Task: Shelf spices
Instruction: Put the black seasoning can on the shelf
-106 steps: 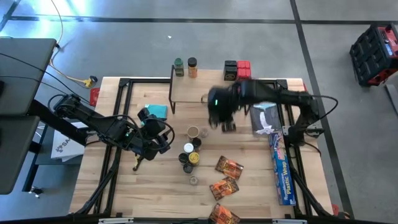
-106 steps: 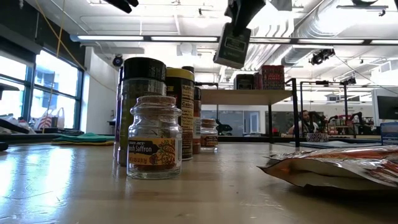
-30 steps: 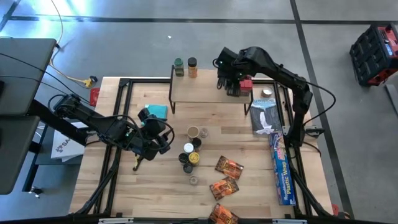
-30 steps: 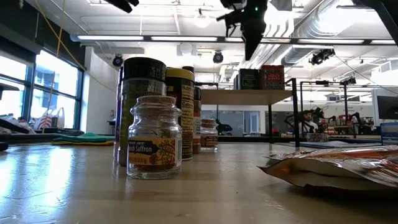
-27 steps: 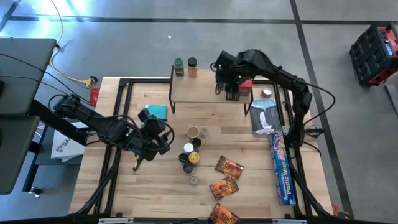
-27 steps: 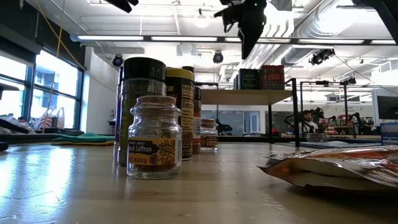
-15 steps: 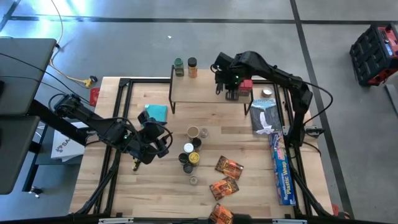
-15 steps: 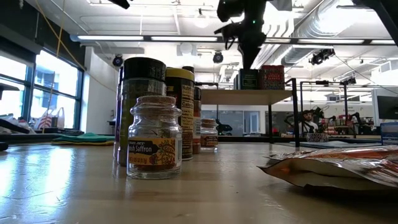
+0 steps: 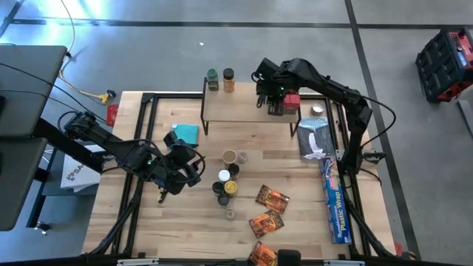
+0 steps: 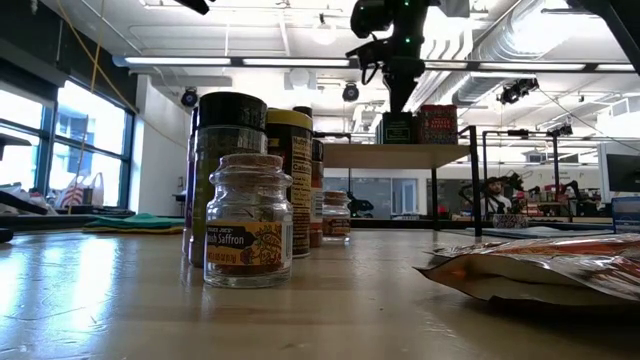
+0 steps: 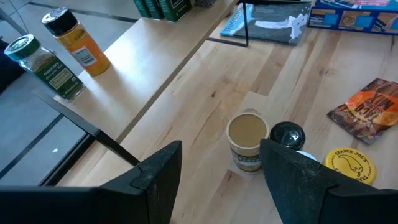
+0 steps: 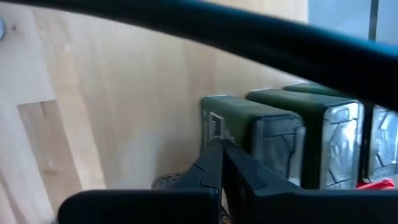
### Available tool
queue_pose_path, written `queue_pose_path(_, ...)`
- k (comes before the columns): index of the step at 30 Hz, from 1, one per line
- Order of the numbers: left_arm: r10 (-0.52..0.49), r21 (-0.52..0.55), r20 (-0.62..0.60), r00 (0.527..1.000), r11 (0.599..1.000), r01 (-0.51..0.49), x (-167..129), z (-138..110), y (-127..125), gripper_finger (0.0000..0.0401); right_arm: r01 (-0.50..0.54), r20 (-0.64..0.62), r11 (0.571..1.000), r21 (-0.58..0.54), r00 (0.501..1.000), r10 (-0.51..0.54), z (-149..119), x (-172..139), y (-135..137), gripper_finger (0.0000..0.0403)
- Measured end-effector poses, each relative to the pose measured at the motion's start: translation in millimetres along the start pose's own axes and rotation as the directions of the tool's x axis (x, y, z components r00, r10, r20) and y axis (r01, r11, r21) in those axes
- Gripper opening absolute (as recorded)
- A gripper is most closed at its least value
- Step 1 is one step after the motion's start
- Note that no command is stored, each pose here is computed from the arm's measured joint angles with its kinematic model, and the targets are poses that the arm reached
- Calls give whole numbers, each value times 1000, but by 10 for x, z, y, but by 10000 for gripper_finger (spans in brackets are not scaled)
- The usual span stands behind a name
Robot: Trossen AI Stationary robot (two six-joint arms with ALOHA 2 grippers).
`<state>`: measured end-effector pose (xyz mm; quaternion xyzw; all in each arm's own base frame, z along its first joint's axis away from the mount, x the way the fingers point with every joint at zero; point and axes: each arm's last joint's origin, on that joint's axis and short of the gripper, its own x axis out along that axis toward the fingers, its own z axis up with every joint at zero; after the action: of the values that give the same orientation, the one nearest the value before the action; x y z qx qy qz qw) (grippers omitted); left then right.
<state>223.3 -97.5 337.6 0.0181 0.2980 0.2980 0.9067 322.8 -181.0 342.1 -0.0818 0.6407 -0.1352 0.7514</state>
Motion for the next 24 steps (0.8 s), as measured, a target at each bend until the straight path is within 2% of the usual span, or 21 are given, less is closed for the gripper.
queue_pose_path(6, 1, 0, 0, 1000, 1000, -1, 1, 0, 0, 210, -21, -45, 999, -39, 999, 19, -43, -12, 34, 2)
queue_pose_path(13, 1, 0, 0, 1000, 1000, -1, 0, 0, 0, 210, 52, -83, 998, -40, 995, -56, -67, -7, -15, 2)
queue_pose_path(21, 1, 0, 1, 1000, 1000, -1, 0, 0, 0, 210, 65, -85, 996, -62, 994, -71, -55, -21, 16, 2)
queue_pose_path(24, 2, 0, 1, 1000, 1000, -2, 0, 0, 0, 210, 61, -81, 994, -87, 994, -68, -50, -114, 89, 2)
